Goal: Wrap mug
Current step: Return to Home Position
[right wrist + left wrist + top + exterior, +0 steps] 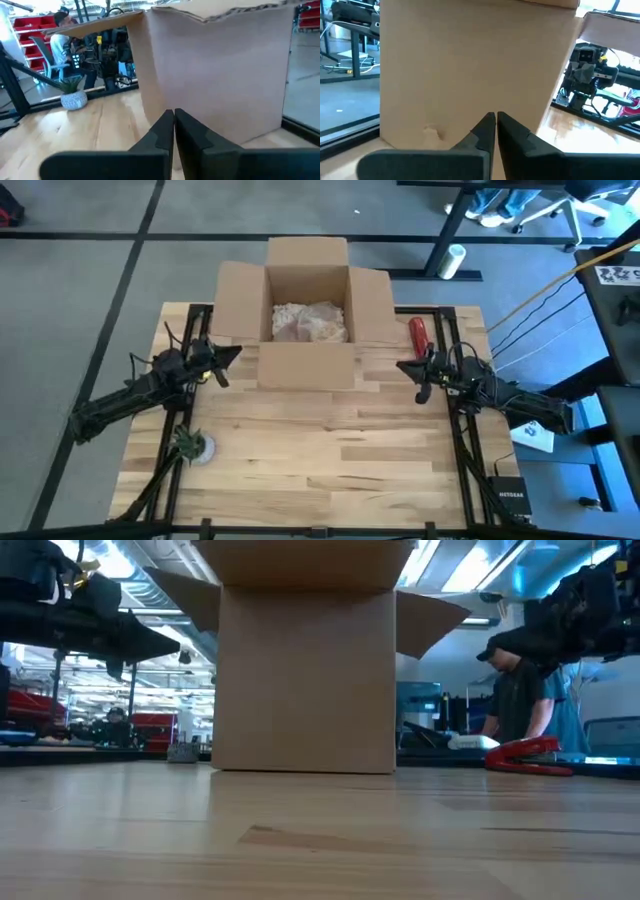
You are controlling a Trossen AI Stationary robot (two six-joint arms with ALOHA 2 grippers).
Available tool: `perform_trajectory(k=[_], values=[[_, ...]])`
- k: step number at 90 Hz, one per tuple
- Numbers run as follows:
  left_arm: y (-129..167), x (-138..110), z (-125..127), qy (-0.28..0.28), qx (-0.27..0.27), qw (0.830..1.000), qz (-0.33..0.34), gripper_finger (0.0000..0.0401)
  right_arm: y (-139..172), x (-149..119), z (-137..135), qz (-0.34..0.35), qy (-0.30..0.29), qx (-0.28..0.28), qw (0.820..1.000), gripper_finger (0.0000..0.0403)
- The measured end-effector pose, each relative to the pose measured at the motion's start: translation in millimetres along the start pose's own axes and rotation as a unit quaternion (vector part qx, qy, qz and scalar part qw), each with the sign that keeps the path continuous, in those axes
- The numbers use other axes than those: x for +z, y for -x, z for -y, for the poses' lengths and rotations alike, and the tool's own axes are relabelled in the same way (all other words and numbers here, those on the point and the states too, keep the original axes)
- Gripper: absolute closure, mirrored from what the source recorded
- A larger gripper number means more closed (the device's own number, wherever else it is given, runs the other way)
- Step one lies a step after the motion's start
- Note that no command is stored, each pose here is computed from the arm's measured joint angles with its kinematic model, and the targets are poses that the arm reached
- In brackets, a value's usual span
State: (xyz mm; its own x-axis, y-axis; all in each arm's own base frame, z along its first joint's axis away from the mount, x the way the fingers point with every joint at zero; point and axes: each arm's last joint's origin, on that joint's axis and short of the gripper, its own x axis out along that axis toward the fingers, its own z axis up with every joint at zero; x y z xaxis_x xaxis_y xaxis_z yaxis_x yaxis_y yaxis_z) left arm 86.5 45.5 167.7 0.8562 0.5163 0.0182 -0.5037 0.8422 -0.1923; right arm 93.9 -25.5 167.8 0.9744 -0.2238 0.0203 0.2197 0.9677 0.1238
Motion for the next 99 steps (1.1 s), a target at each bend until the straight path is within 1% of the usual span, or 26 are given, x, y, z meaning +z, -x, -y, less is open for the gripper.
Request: perform_trajectory(k=[15, 22, 99], values=[[0.0, 0.0, 0.0, 0.008, -0.001, 1.0, 0.0, 0.0401, 0.0, 0.2, -0.6, 0.0, -0.001, 0.01, 1.0, 0.0403], [0.0, 0.0, 0.0, 0.007, -0.001, 1.0, 0.0, 0.0401, 0.0, 0.2, -0.5, 0.0, -0.01, 0.008, 1.0, 0.0402], [0.0, 0.0, 0.0, 0.009, -0.001, 1.0, 0.0, 0.0401, 0.0, 0.0, -0.1, 0.0, -0.011, 0.003, 1.0, 0.0402]])
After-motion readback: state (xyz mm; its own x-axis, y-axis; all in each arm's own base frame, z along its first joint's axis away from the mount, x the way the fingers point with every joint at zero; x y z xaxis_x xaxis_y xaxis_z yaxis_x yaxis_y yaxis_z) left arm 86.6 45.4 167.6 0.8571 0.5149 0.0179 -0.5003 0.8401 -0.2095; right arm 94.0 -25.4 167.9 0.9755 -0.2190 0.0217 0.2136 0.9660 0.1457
